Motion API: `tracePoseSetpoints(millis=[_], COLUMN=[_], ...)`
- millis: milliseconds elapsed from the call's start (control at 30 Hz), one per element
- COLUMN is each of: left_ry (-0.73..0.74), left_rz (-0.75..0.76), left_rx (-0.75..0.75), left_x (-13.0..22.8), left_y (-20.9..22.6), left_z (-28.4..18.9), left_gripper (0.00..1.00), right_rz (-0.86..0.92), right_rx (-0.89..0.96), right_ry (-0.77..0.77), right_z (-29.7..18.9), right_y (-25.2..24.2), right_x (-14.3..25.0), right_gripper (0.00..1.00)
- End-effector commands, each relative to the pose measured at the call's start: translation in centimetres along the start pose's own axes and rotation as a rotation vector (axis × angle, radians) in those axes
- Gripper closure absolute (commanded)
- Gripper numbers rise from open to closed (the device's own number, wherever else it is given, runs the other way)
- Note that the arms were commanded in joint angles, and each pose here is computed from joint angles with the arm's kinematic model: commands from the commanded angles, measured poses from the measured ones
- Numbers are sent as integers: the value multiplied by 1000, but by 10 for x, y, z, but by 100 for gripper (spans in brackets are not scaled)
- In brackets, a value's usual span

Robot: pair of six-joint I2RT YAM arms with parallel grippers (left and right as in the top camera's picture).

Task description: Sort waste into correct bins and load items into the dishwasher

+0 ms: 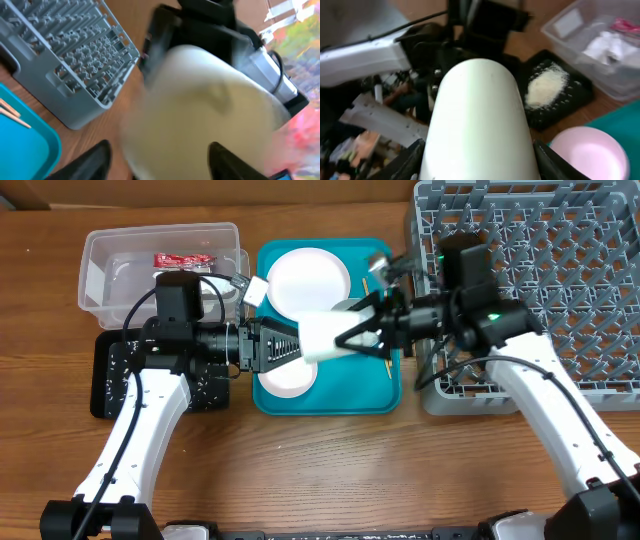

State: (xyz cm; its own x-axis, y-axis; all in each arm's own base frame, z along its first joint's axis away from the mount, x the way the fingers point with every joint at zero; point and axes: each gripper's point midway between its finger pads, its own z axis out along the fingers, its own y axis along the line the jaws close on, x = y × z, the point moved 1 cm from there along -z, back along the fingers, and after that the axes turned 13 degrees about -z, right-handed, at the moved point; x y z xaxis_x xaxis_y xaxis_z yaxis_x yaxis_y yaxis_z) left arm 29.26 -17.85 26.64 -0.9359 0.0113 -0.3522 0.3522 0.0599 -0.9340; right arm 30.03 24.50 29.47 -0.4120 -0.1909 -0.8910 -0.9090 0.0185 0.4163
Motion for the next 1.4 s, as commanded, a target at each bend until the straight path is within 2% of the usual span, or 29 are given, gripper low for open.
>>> tracePoseSetpoints(millis=[0, 167, 300, 433, 633, 767, 1033, 1267, 1367], left_ry=[-17, -104, -214, -295, -310, -292, -273, -251, -250], left_rz=[59, 101, 105, 85, 62, 57, 115, 128, 132], left_rx=[-2, -111, -270, -423, -711, -900, -1146, -1196, -1197], left_x=[-9, -29, -49, -59, -50, -42, -42, -39, -39], left_y=[-5, 8, 31, 55, 97, 113, 110, 109, 109], left_z=[-4, -8, -15, -25, -35, -39, -44, -45, -45], left_gripper=[27, 22, 18, 19, 19, 18, 14, 11, 11], right_rz=[217, 507, 681, 797, 913, 946, 1051, 1113, 1125], right_rx=[263, 689, 1022, 1211, 1384, 1395, 1419, 1335, 1326], right_ry=[-13, 65, 194, 273, 332, 380, 524, 651, 674], right_z=[-42, -104, -149, -179, -203, -205, -207, -191, -187], right_y=[-48, -85, -81, -65, -55, -55, -71, -86, -92], right_x=[5, 47, 74, 83, 102, 113, 147, 176, 183], right_gripper=[53, 53, 53, 53, 53, 53, 52, 51, 41])
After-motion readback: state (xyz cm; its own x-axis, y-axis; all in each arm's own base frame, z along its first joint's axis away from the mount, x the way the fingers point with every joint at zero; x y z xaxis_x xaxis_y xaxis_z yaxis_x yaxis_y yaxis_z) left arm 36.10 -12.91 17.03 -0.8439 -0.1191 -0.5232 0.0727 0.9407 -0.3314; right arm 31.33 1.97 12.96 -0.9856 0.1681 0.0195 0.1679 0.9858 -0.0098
